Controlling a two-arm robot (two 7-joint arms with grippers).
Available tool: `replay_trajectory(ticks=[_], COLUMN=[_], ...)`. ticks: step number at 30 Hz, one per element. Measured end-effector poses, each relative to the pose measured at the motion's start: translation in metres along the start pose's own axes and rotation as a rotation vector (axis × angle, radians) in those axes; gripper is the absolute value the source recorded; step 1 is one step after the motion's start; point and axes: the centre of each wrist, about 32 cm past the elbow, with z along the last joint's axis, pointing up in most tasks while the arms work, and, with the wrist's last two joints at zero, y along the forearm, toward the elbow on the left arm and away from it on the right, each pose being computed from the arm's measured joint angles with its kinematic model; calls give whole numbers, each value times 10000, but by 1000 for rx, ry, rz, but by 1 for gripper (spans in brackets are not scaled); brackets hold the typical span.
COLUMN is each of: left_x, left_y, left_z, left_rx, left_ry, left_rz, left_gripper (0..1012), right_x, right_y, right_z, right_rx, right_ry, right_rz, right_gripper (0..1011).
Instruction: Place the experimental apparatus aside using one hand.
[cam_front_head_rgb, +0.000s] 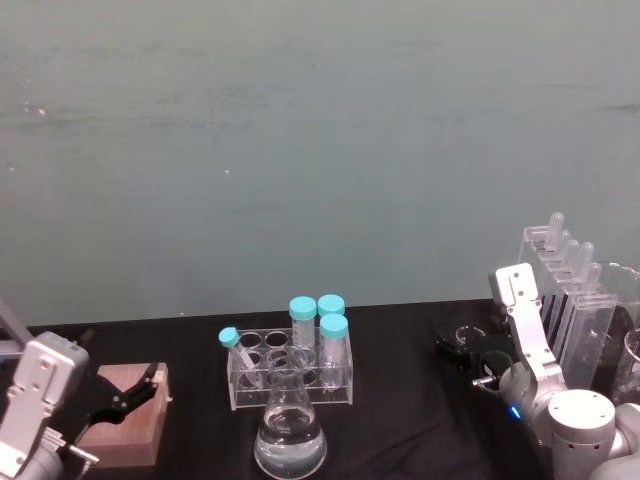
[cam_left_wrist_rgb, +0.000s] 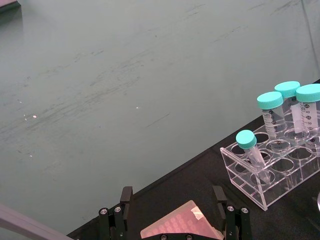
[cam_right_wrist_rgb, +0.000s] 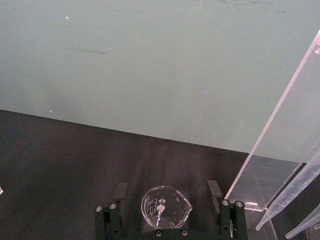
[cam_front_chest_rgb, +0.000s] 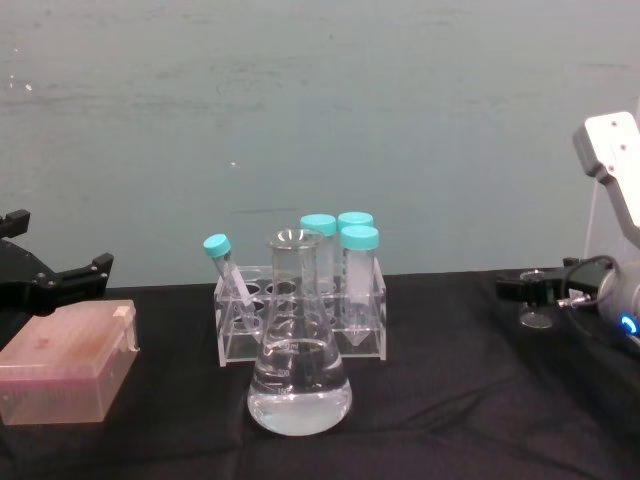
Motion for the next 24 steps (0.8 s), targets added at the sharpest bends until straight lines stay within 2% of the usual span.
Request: replay_trajectory(ticks=[3, 24], left_x=[0, 0], left_y=[0, 0], left_z=[0, 0], left_rx=[0, 0], left_ry=[0, 0], left_rz=[0, 0], left_gripper=[1000, 1000], right_x=[0, -4], right_y=[0, -6], right_z=[0, 14], right_rx=[0, 5], right_ry=[0, -4], right_rz=[0, -4], right_gripper=[1002, 1000])
